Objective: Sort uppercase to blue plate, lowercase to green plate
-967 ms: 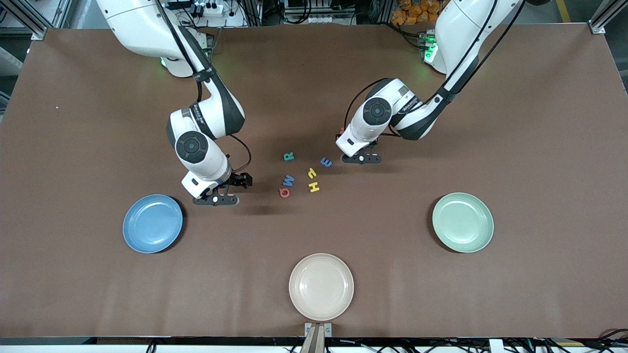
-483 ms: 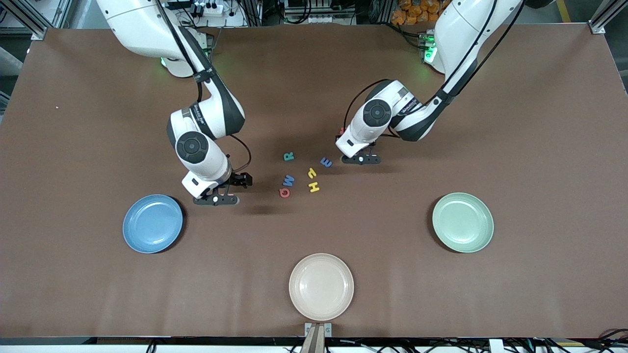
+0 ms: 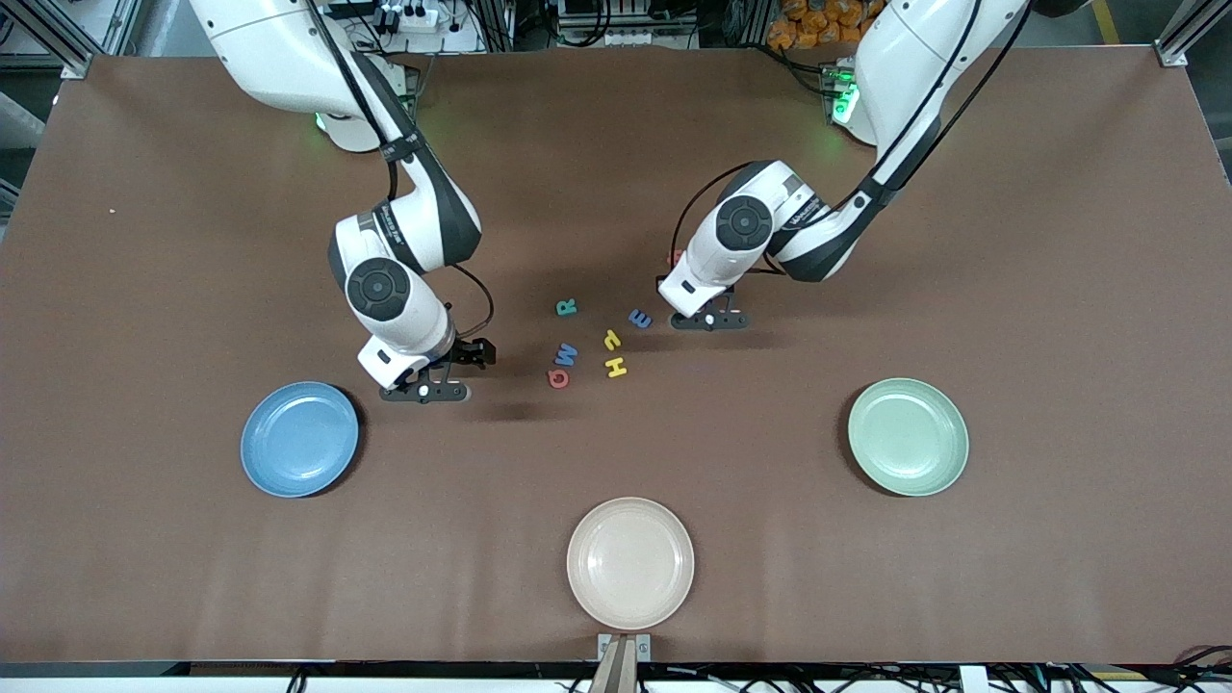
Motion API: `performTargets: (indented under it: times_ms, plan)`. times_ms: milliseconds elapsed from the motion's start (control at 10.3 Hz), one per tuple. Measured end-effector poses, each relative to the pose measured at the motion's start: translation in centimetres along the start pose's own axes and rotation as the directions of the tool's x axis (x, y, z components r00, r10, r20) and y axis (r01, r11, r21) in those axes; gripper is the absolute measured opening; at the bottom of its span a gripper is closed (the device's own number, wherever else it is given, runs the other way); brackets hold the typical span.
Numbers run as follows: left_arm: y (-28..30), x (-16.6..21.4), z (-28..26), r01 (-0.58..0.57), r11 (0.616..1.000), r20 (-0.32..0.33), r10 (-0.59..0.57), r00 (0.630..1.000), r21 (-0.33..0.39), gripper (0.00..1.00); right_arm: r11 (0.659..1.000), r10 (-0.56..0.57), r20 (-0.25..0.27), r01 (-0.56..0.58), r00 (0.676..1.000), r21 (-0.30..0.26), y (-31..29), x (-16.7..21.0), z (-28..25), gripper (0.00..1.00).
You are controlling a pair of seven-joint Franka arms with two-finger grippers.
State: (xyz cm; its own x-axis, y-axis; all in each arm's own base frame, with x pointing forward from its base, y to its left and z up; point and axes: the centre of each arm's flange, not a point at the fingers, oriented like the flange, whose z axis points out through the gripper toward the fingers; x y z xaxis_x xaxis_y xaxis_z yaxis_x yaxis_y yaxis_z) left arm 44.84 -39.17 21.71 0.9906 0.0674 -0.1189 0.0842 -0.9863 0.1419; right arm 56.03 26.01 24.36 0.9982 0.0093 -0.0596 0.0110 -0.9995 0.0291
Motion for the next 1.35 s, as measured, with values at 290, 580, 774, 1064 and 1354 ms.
performTargets:
  times_ms: [290, 580, 774, 1064, 1354]
  plan:
    - [-5.3, 5.7, -7.9, 0.121, 0.993, -0.095, -0.120, 0.988, 0.004, 0.10, 1.000, -0.029, 0.013, 0.029, 0.999, 0.005, -2.6, -1.4, 0.6, 1.00]
    - [-13.5, 11.0, -13.3, 0.195, 0.981, -0.151, -0.192, 0.970, 0.009, 0.10, 0.998, -0.070, 0.016, 0.069, 0.997, 0.013, -10.3, -5.9, 1.7, 1.00]
    - [-20.6, 14.5, -15.4, 0.198, 0.980, -0.179, -0.194, 0.965, 0.004, 0.10, 0.992, -0.122, -0.009, 0.122, 0.992, 0.022, -14.6, -8.8, 1.5, 1.00]
    - [-29.6, 17.8, -16.7, 0.106, 0.994, -0.200, -0.097, 0.975, 0.039, 0.10, 0.983, -0.178, -0.054, 0.180, 0.983, 0.041, -17.8, -11.3, 1.7, 1.00]
    - [-33.2, 19.5, -16.3, 0.083, 0.997, -0.187, -0.080, 0.979, 0.005, 0.10, 0.979, -0.203, -0.060, 0.205, 0.977, 0.026, -17.7, -12.1, 3.8, 1.00]
